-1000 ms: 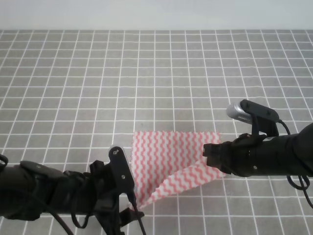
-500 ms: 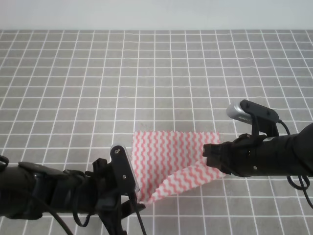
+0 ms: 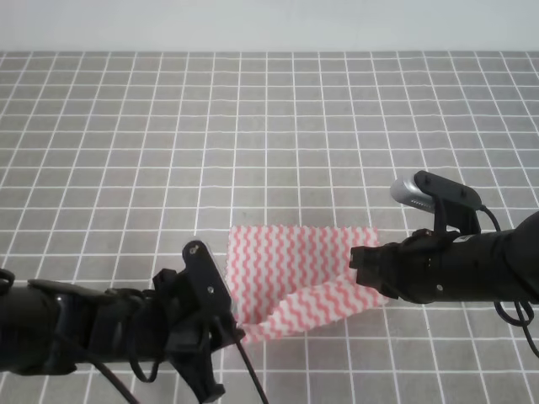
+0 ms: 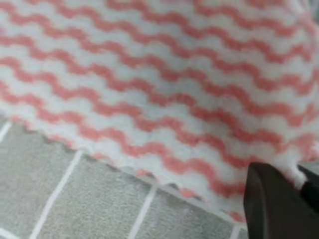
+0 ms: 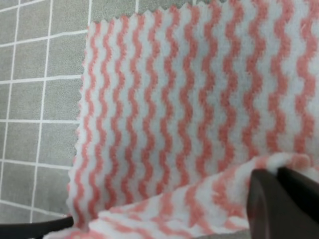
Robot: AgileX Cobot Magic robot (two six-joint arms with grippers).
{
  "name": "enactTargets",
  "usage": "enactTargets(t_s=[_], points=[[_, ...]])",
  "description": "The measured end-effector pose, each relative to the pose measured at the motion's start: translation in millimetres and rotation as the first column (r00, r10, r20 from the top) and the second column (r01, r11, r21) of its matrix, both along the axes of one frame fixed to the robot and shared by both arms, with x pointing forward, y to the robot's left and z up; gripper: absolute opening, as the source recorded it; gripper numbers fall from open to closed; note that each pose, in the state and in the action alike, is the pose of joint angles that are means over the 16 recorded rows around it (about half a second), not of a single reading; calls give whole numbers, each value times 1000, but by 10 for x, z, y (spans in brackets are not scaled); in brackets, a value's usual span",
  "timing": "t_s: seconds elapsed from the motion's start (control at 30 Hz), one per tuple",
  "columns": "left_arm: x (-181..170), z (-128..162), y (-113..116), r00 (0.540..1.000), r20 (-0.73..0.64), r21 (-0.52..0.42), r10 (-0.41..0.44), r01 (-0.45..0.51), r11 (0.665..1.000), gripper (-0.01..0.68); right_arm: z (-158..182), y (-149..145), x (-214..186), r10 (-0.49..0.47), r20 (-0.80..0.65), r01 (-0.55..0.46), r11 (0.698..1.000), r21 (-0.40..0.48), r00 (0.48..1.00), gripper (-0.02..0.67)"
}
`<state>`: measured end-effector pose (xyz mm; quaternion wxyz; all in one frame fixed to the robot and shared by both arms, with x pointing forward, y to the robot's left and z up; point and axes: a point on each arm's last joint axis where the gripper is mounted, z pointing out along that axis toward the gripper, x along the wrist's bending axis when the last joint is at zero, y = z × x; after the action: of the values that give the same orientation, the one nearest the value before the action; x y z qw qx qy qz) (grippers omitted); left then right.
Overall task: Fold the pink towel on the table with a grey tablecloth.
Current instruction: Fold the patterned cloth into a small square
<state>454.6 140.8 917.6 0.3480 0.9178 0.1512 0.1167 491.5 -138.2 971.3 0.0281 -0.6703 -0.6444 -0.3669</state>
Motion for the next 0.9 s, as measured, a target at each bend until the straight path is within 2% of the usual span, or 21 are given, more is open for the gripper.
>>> enactTargets(t_s=[0.2, 0.53, 0.9], points=[[96, 84, -40, 994, -37, -59, 105, -107, 993, 0, -3, -6, 19, -15, 12, 15, 1000, -4, 1000, -15], [353, 305, -102, 965, -31, -115, 262, -264, 958, -2, -9, -26, 66, -62, 40, 63, 998, -8, 997, -15], [512, 314, -123, 949, -1, -90, 315, -314, 945, -2, -89, -31, 137, -106, 41, 107, 994, -21, 994, -15]])
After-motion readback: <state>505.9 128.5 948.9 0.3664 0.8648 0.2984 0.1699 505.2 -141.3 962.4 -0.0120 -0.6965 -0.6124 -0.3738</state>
